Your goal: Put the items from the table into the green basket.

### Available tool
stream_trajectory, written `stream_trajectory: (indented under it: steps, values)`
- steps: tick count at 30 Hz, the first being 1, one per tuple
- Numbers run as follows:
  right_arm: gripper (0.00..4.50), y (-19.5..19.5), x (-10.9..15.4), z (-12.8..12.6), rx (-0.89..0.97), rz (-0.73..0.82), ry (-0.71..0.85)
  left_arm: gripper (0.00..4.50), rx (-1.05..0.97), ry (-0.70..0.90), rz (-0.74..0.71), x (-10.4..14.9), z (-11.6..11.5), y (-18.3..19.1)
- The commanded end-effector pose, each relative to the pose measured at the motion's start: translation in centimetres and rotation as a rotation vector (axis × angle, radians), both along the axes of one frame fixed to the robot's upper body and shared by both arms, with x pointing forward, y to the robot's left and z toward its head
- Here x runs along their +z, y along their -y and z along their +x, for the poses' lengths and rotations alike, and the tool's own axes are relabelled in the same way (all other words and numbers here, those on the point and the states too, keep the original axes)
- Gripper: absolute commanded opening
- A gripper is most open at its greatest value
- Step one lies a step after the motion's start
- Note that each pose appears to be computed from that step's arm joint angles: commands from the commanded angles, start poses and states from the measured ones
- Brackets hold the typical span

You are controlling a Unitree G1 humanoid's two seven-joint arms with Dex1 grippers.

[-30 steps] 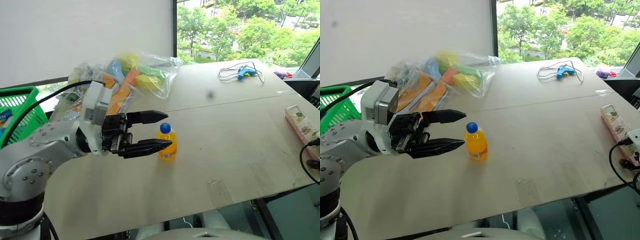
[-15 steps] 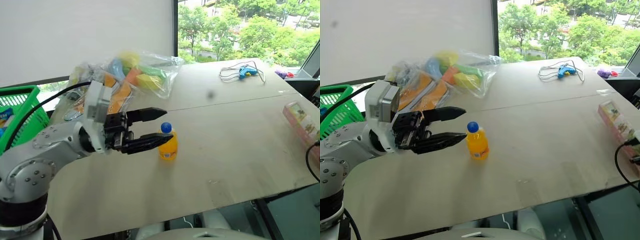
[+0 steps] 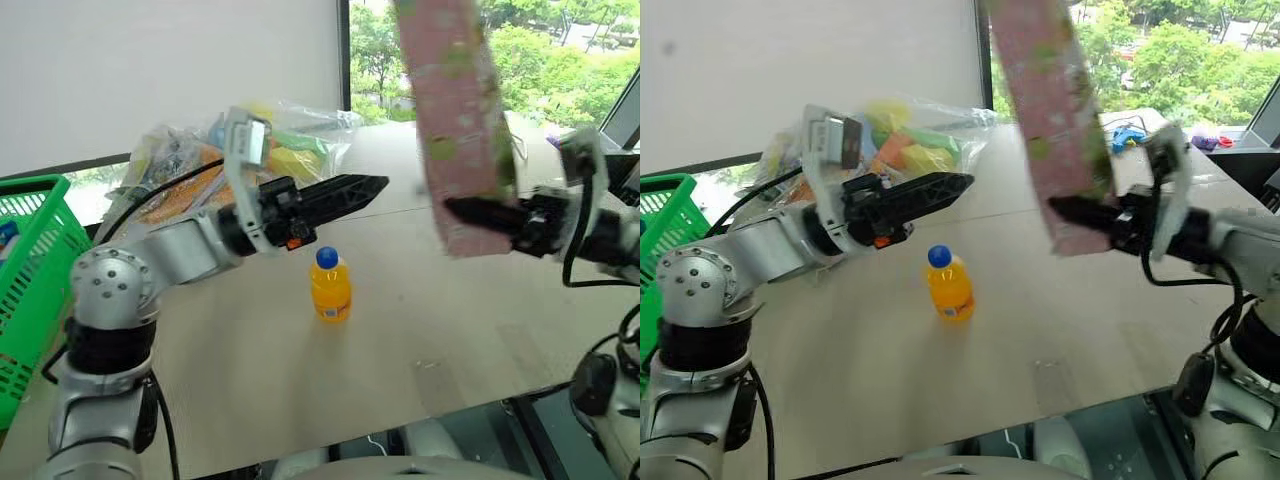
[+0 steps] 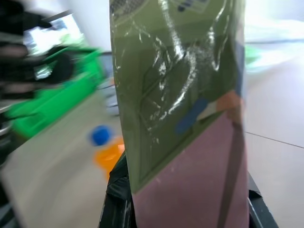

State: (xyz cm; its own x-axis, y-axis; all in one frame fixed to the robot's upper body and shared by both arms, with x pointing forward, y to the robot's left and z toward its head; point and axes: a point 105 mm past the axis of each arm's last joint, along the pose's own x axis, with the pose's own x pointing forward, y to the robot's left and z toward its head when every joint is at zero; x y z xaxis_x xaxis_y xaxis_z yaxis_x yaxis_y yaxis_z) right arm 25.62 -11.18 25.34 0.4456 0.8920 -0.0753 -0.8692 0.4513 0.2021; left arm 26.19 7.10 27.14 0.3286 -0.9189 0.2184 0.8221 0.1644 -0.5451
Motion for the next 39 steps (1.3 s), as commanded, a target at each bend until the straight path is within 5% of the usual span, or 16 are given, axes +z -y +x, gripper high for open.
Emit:
stream_trajectory:
  steps: [1,12,17,20,23,24,31,35,39]
  values:
    - [0.84,-3.1,1.4,-1.7,0.147,-0.005,0.087,3.71,0.018,0.004,-0.055,1.2,0.7,0.4]
    - [0.84,-5.7,-0.2,-3.3,0.334,-0.118,0.055,3.71,0.047,0.044,-0.144,3.3,1.5,-0.2]
    - [0.81,-5.8,0.1,-3.1,0.356,-0.081,0.041,2.50,0.026,0.053,-0.165,3.4,1.1,-0.3]
    - [1.73,-5.8,0.8,-3.2,0.389,-0.014,0.032,1.46,0.021,0.054,-0.175,3.4,0.9,-0.3]
    - [3.14,-5.5,1.0,-2.7,0.339,-0.030,0.076,0.20,0.044,0.072,-0.176,3.7,1.1,-0.9]
    - [3.63,-5.2,1.0,-2.5,0.320,-0.040,0.087,0.13,0.070,0.086,-0.169,3.8,1.4,-1.5]
    - [3.63,-2.5,1.0,2.0,0.054,-0.144,0.295,0.13,0.488,0.219,-0.090,6.0,5.8,-8.8]
    - [3.63,-2.6,0.6,2.2,0.161,-0.157,0.291,0.13,0.753,0.329,0.040,7.3,7.6,-13.6]
    - [4.49,-3.3,1.1,3.4,0.237,-0.134,0.288,0.13,0.913,0.453,0.227,7.5,7.8,-17.1]
